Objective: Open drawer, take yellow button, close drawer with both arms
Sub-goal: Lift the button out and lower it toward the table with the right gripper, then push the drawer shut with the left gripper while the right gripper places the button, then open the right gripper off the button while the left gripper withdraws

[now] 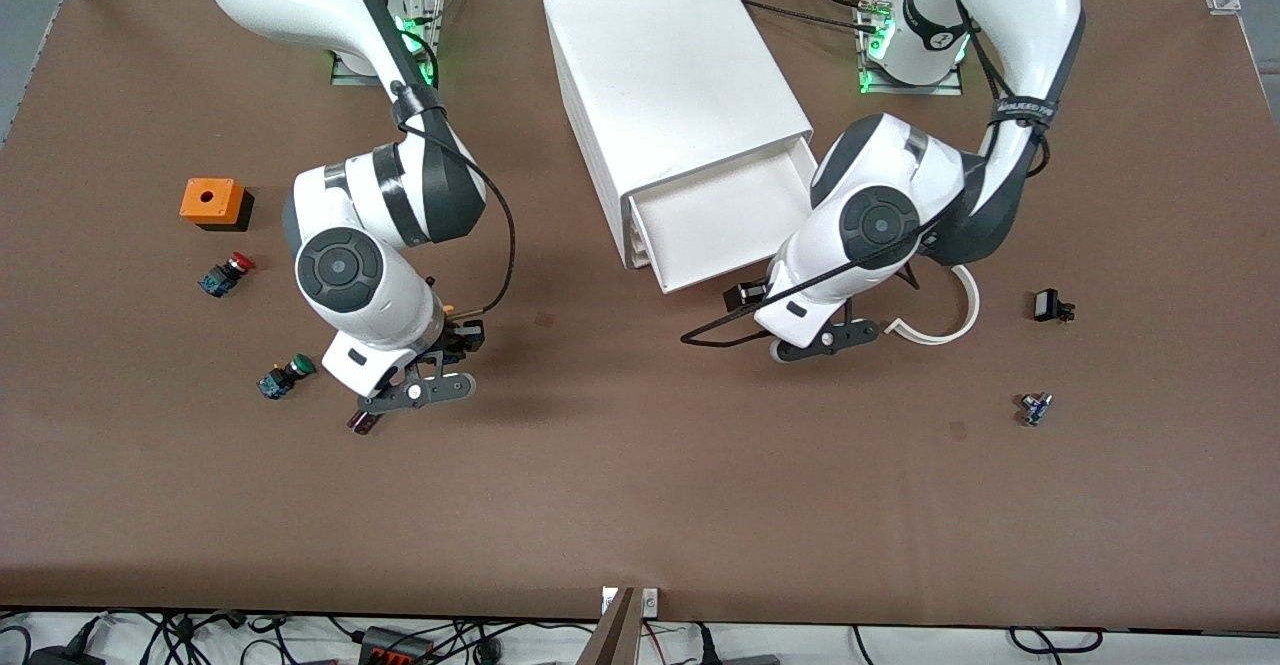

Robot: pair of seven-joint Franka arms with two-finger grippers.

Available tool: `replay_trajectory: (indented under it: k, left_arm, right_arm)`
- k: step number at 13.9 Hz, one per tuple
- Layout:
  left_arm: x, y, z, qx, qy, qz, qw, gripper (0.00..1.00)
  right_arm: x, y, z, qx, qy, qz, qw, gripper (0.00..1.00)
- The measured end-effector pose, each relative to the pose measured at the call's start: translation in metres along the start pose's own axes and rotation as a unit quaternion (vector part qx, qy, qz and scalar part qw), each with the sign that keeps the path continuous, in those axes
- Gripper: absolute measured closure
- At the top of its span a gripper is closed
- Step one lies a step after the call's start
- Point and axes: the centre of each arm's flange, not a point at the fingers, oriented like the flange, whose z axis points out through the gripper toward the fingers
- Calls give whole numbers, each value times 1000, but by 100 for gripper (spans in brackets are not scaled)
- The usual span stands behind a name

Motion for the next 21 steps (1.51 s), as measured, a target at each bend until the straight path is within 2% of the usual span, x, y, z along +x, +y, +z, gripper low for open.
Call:
replay_trajectory:
  k: [3, 8, 15, 21]
  left_arm:
    - [-15, 5, 13, -2, -2, -35, 999, 0]
    - [-49, 7, 13, 7, -9, -30, 999, 0]
    - [-101, 22, 28, 45, -53, 2, 998, 0]
    - [-117, 26, 31, 38, -96, -8, 995, 0]
  right_arm:
    - [-13, 19, 28, 9, -14, 11, 1000, 59]
    - [-29, 37, 65, 9, -31, 2, 999, 59]
    - [-41, 39, 119, 6, -16, -1, 1000, 59]
    - [-38, 39, 148, 1, -11, -1, 1000, 59]
